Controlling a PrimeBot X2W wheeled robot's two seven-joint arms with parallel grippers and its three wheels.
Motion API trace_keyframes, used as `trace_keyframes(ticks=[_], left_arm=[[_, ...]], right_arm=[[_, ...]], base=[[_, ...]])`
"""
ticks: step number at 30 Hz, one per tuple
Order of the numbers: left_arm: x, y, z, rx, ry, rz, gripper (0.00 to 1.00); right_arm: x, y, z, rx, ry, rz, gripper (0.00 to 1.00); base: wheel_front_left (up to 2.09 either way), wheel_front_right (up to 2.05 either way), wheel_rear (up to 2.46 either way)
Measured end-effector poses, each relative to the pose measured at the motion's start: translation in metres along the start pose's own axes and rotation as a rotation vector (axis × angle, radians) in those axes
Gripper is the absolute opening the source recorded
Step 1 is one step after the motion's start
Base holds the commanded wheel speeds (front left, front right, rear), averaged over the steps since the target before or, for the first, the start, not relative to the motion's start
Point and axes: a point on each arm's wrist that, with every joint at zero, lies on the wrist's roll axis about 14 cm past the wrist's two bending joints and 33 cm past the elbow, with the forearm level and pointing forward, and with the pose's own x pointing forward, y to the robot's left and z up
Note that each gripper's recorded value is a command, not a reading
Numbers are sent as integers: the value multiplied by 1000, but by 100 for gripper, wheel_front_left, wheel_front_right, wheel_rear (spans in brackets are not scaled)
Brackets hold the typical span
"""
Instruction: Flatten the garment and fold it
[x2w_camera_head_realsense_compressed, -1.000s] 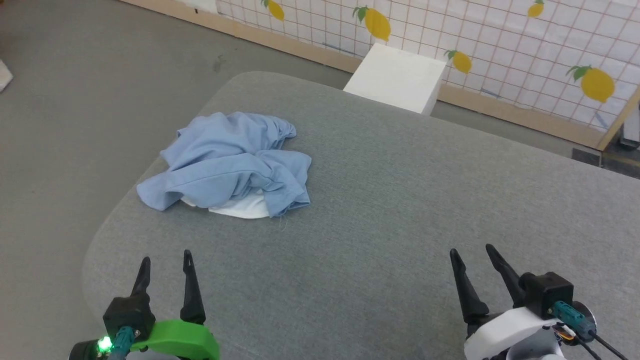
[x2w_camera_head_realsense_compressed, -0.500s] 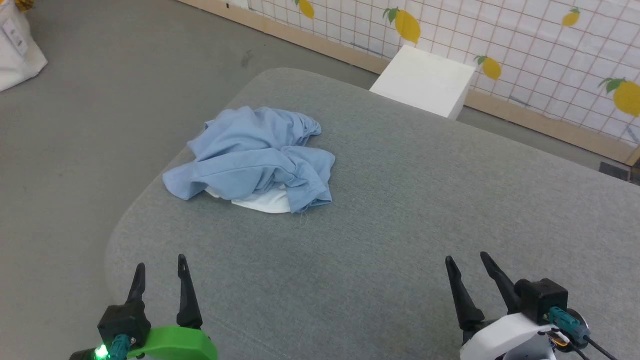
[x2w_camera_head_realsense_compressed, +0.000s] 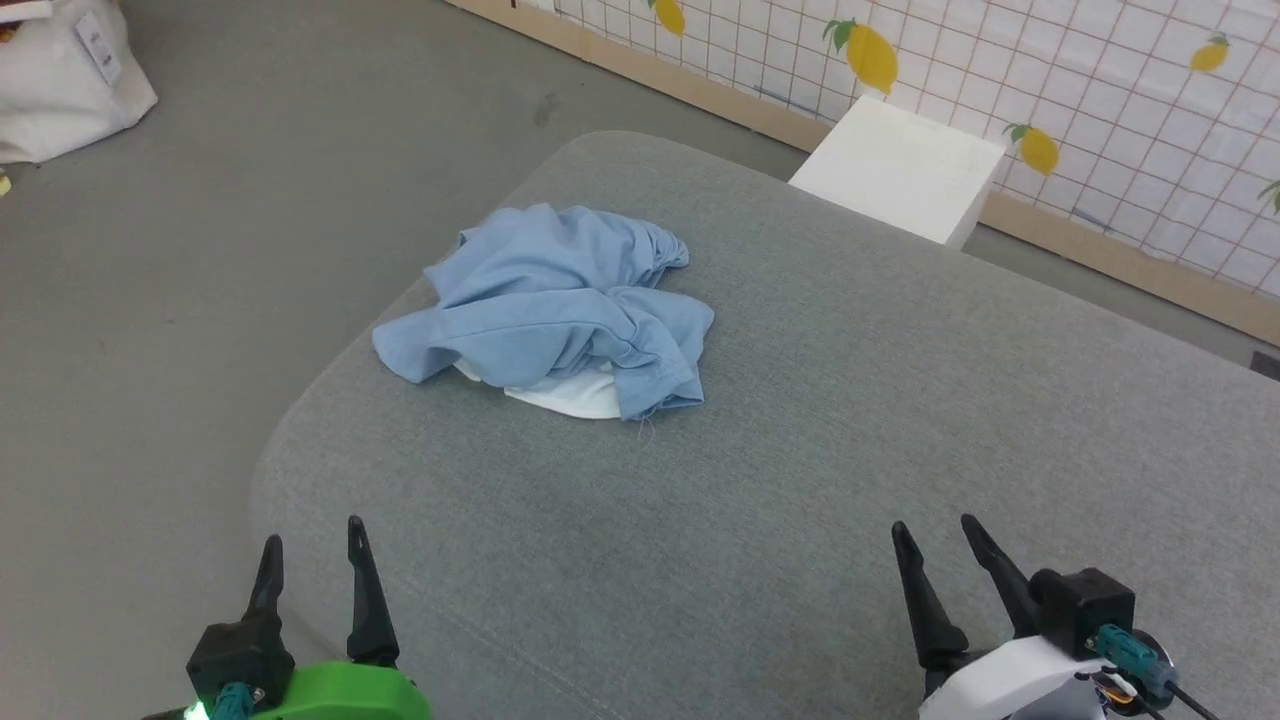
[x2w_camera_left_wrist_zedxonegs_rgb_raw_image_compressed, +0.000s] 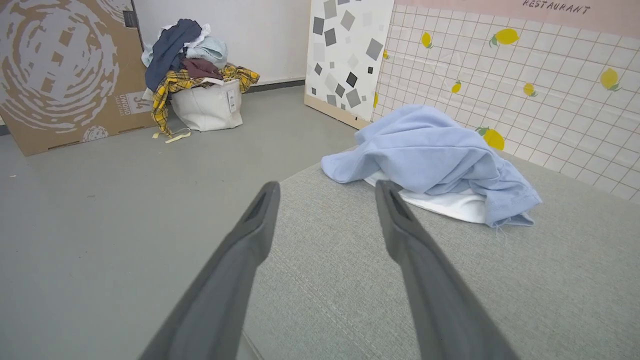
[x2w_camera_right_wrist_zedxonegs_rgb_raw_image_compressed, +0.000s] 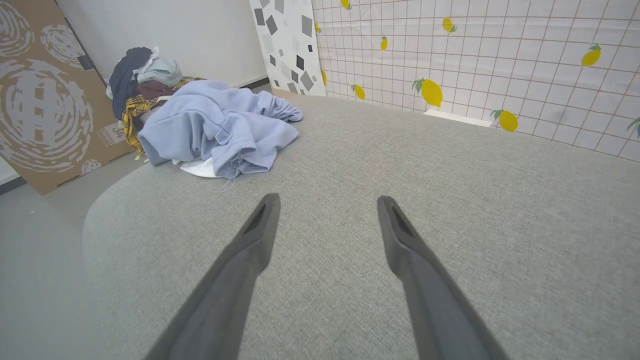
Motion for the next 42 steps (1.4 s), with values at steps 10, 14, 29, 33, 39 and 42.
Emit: trace_keyframes(ticks=[10, 14, 29, 33, 39, 42], left_arm=[[42, -5, 18, -101, -17, -60, 100], [83, -17, 29, -142, 19, -137, 100], [201, -82, -36, -258, 534, -197, 100], [204, -103, -75, -243, 660, -204, 100], [182, -124, -144, -120, 864, -234, 100], [176, -129, -160, -93, 901, -248, 97]], right_arm=[[3, -9, -12, 8, 21, -19, 100], [11, -22, -9, -15, 14, -41, 100], [8, -103, -36, -5, 88, -236, 100], [-1, -121, -48, 10, 110, -287, 100], [-12, -140, -65, 23, 151, -341, 100], [-16, -144, -69, 26, 159, -357, 100]], base=[[0, 0, 0], [0, 0, 0], [0, 0, 0], [0, 0, 0], [0, 0, 0], [0, 0, 0]])
